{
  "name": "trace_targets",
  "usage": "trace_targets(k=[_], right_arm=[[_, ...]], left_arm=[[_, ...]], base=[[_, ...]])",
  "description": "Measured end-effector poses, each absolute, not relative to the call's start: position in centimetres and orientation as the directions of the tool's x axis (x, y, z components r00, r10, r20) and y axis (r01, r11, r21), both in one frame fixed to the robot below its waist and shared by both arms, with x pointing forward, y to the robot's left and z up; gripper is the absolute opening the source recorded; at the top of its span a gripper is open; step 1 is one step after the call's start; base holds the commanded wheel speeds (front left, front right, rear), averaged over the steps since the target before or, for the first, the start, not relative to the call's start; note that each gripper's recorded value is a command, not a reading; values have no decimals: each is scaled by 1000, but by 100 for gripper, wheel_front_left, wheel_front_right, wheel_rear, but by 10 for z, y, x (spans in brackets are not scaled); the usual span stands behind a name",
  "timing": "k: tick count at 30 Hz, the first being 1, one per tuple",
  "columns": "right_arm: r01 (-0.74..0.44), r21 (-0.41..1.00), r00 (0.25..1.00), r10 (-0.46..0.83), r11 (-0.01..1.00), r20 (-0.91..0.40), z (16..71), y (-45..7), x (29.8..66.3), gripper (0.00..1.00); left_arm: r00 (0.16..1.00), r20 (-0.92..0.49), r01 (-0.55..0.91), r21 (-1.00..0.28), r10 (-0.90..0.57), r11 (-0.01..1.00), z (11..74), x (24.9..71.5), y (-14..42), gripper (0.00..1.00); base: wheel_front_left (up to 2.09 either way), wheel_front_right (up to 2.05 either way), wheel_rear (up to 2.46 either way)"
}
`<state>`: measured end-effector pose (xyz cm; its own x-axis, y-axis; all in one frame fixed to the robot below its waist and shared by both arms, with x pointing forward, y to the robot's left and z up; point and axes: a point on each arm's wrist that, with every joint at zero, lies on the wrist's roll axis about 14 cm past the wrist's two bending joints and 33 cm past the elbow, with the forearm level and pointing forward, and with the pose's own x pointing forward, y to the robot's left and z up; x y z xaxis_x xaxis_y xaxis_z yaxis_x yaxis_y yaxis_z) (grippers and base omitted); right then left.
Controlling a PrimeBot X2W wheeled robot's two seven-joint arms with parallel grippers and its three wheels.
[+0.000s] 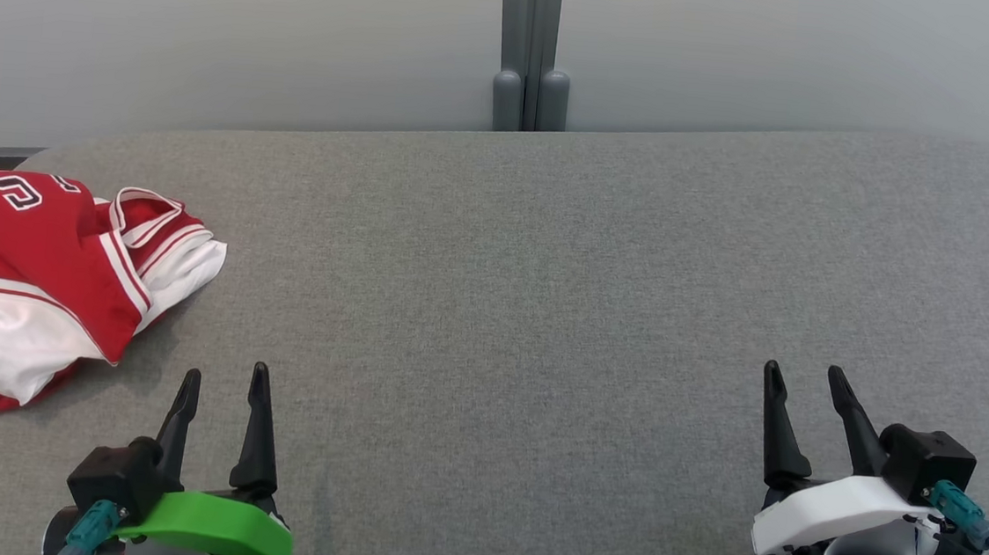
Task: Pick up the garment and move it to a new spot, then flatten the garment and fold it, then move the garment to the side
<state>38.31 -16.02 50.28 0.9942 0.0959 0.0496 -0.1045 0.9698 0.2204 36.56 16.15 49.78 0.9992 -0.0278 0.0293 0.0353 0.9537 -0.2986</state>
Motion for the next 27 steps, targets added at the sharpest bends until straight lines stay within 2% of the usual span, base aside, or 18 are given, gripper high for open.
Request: trace_targets(k=[27], right_arm=[[-154,75,982,145,985,118,519,-150,382,100]], left_arm=[[997,63,61,-190,-49,980,501,362,153,100]], base=[[0,0,0]])
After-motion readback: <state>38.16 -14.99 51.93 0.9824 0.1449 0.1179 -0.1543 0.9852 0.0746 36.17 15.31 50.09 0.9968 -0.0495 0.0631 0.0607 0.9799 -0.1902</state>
